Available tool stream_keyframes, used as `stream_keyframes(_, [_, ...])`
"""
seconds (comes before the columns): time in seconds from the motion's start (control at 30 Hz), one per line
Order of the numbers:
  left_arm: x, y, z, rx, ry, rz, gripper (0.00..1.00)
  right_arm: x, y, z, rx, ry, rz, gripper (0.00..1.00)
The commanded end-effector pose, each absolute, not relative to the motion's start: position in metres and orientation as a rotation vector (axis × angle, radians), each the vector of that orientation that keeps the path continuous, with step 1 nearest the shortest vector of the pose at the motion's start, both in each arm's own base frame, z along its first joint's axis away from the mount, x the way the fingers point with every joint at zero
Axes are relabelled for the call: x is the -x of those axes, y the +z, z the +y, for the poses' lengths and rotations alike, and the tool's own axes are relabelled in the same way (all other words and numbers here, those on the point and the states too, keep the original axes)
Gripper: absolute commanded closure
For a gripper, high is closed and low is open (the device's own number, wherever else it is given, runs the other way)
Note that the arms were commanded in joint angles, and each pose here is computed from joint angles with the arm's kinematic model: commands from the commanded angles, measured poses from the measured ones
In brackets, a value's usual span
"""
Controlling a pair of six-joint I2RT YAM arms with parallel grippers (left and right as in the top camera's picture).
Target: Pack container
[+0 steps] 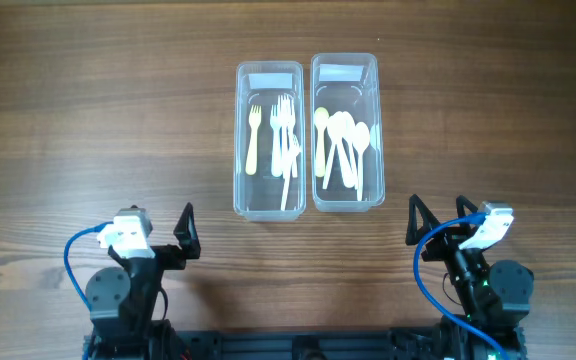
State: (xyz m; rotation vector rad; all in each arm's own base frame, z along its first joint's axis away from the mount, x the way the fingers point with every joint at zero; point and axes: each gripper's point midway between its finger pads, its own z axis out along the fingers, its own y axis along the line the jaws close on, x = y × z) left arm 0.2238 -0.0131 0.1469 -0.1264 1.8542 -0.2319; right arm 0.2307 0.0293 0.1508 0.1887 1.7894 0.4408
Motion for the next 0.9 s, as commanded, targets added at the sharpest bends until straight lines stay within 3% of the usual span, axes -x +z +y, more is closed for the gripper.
stream_keyframes(0.0, [-0.220,0.133,-0.018,0.106,-0.250,1.902,0.00,-0.230,0.154,0.031,-0.190,0.452,1.776,0.00])
stream_keyframes(0.3, [-0.202,0.093,-0.019,0.139,-0.255,2.082,0.00,-0.230,0.154,0.031,-0.190,0.452,1.776,0.00])
stream_keyframes(0.87, [-0.202,0.093,-0.019,0.139,-0.255,2.081,0.00,-0.230,0.154,0.031,-0.190,0.452,1.776,0.00])
